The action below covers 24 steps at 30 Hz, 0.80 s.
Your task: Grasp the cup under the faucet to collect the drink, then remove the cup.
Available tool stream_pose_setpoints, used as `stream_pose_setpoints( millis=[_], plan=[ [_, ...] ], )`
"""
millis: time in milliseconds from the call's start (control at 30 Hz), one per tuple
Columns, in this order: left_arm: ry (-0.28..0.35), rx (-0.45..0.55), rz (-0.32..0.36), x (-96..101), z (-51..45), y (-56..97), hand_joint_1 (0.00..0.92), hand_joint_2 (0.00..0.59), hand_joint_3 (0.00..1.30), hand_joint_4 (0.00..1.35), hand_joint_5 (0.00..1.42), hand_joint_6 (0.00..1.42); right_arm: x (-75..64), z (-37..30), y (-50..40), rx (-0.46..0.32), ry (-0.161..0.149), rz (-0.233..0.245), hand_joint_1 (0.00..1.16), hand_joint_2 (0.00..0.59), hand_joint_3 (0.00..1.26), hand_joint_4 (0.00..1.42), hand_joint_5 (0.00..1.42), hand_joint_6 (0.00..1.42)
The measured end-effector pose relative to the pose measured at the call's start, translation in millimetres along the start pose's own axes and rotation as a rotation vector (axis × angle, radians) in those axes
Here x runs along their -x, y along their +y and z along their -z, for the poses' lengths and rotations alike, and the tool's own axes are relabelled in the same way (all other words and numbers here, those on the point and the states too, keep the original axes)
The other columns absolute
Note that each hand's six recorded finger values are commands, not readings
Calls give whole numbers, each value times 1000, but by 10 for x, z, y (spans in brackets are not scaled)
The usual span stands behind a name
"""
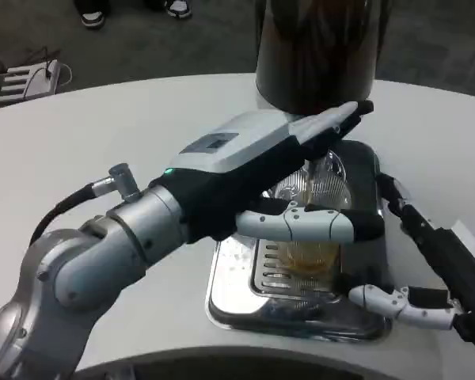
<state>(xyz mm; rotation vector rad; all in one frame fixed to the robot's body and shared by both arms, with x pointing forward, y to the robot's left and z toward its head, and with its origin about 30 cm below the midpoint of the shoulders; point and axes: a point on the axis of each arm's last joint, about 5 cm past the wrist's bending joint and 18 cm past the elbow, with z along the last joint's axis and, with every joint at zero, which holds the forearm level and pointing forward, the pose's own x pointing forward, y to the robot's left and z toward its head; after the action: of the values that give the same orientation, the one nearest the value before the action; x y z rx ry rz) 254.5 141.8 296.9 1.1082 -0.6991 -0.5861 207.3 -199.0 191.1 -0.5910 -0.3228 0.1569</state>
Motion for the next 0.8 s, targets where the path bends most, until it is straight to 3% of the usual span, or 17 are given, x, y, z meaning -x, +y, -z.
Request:
stream_pose_setpoints(
  millis=[333,667,767,800],
  plan=[
    [-3,-16,11,9,-2,69,0,88,0,0,27,0,-224,-57,95,-1,-38,21,780,224,0,0,0,0],
    [-14,-23,-3,43,-2,139,0,89,3,0,27,0,-416,-40,187,-33,-27,23,781,224,0,0,0,8],
    [-28,-11,-52,74,4,148,0,94,14,0,33,5,-441,-52,204,-38,-32,19,781,224,0,0,0,12],
    [-39,13,-100,100,16,128,0,95,16,0,34,5,-446,-56,211,-40,-33,19,781,224,0,0,0,12]
  ],
)
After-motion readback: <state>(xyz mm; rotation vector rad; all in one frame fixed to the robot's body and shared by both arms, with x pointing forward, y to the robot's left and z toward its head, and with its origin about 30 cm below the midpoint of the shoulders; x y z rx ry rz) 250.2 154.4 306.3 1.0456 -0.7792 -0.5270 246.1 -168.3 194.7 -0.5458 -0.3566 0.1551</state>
